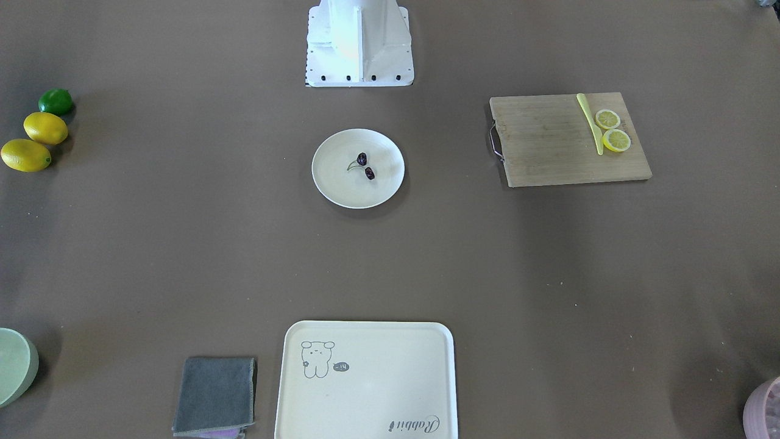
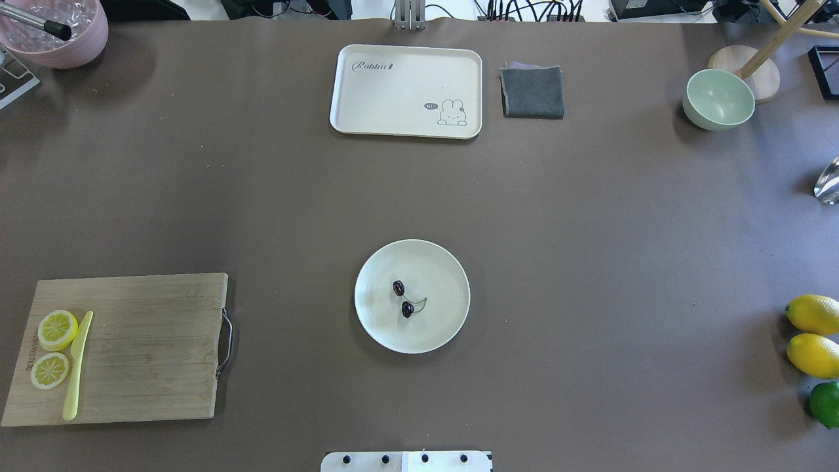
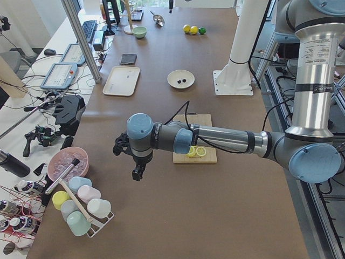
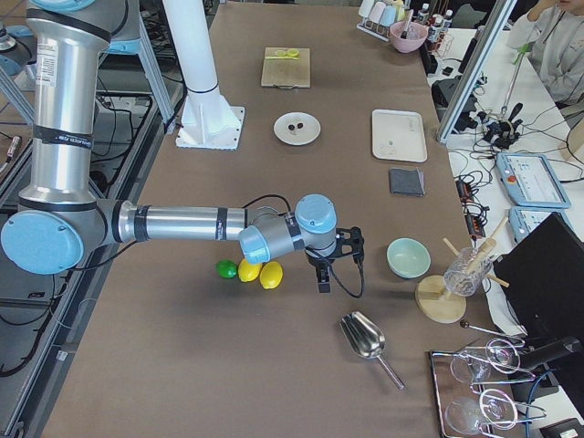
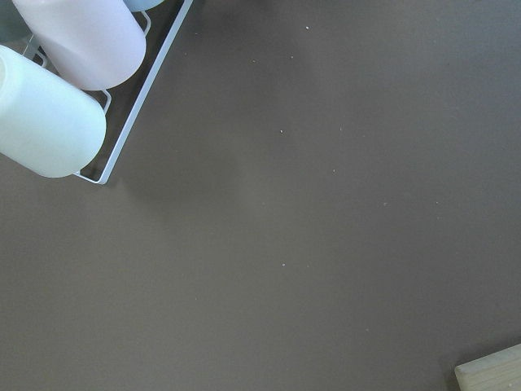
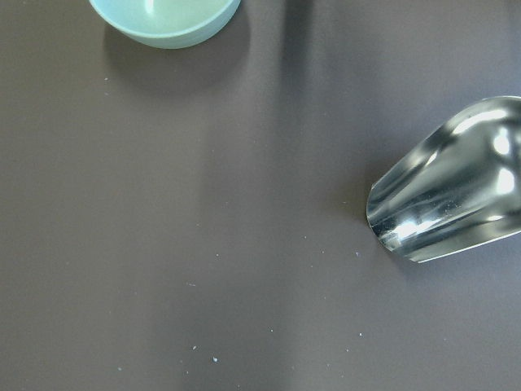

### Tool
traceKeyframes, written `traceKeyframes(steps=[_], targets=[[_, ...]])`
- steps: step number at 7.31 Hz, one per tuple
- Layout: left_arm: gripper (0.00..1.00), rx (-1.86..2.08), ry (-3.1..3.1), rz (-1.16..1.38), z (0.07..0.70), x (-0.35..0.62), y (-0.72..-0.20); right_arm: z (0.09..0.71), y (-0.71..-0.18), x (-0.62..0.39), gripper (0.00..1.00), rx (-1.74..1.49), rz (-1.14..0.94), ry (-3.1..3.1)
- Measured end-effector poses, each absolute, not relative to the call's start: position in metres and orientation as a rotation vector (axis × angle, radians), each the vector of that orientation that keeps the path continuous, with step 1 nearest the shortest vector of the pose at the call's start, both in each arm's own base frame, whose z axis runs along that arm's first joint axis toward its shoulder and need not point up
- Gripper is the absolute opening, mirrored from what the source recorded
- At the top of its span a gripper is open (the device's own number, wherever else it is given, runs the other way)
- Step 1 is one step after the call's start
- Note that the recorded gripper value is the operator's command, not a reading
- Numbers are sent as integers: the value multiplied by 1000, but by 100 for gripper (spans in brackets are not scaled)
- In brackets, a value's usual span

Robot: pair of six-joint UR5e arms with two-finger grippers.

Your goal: Place red cherry on plate

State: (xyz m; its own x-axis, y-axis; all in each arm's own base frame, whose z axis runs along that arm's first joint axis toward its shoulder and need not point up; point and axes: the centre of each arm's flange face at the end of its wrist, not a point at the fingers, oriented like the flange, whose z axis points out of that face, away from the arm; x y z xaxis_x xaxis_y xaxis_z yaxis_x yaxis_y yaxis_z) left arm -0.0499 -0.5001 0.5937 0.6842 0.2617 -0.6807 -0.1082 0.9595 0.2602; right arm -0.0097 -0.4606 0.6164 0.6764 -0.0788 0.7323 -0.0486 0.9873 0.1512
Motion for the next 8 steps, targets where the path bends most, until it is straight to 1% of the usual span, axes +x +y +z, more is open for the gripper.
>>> traceKeyframes(steps=[2,4,8], targets=[[98,180,795,180,591,-49,-501,617,-468,-9,100,129,-28,-810],[98,173,793,175,593,-49,-499,614,-478,-6,100,115,-85,-793],[98,186,797,177,585,-49,-500,612,-483,-4,100,120,-101,-776]])
